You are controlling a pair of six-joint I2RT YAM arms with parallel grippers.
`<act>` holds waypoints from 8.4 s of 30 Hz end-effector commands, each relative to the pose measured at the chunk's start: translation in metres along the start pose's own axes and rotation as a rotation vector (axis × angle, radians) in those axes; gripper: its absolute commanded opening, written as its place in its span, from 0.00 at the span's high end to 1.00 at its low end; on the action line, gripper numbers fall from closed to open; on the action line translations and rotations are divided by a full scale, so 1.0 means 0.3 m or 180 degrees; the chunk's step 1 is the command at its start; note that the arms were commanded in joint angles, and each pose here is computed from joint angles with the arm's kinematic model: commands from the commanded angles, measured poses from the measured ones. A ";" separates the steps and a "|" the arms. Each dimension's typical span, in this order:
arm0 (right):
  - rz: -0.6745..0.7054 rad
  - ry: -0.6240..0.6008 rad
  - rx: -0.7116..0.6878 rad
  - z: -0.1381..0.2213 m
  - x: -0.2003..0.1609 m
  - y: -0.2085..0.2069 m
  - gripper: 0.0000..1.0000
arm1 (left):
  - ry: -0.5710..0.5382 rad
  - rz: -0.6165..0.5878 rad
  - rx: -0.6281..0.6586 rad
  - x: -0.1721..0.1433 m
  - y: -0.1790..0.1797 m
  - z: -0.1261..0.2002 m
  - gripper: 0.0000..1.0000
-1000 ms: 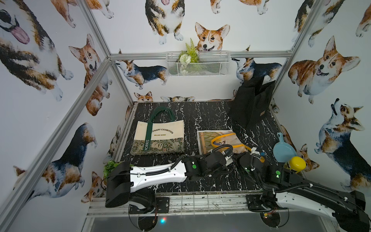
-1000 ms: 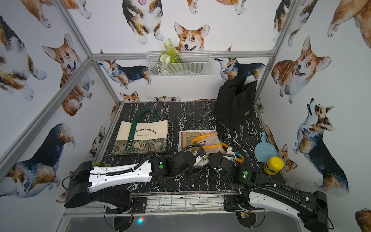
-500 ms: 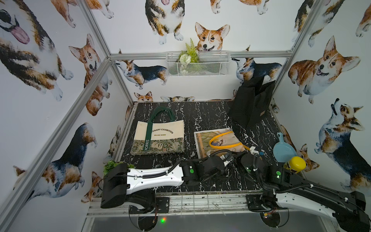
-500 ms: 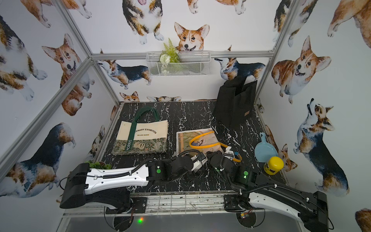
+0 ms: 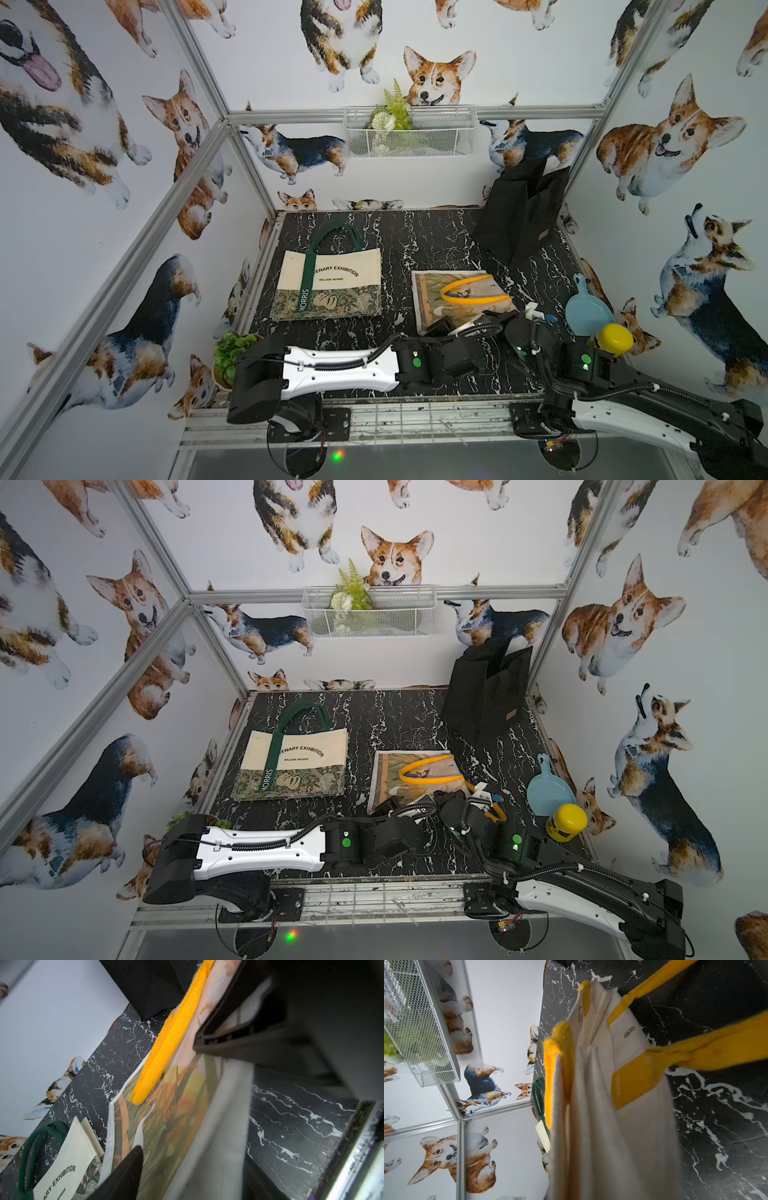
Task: Put away the canvas bag
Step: Press the canvas bag at the center of the board, then pick up the canvas bag from the center of the board, then place the canvas bag at the center of the board.
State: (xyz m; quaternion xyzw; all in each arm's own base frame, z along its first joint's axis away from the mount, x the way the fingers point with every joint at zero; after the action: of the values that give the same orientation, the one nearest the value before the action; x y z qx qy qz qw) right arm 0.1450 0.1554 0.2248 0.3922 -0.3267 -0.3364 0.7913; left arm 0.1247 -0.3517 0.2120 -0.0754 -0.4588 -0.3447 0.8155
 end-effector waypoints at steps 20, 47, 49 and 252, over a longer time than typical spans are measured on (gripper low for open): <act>-0.0667 0.0488 0.0174 0.029 -0.049 0.064 0.57 | 0.0136 -0.0126 0.0049 -0.031 0.029 0.009 1.00; -0.0558 0.0400 0.0174 0.093 -0.003 0.012 1.00 | -0.0076 0.0178 -0.0089 -0.029 0.066 0.058 1.00; -0.0533 0.0387 0.0137 0.104 0.006 -0.004 1.00 | -0.0177 0.0219 -0.0269 -0.021 0.055 0.072 1.00; 0.1865 0.3412 0.0027 -0.848 -0.411 0.280 0.95 | 0.0404 0.5203 0.0825 -0.541 1.162 0.092 0.60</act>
State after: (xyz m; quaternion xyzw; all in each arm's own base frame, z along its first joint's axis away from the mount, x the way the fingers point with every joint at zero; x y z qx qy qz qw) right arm 0.3113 0.3737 0.1256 0.4057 0.0443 0.0924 0.9082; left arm 0.2701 0.0175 0.1636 -0.2311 -0.2411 0.4306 0.8385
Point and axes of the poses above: each gripper's point midway between its finger pads, its own z axis back along the fingers, its own y axis along the line the jaws close on, x = y × z, the point moved 5 cm from there along z, back along the fingers, and after that the axes turned 15 degrees about z, right-handed, at the moved point
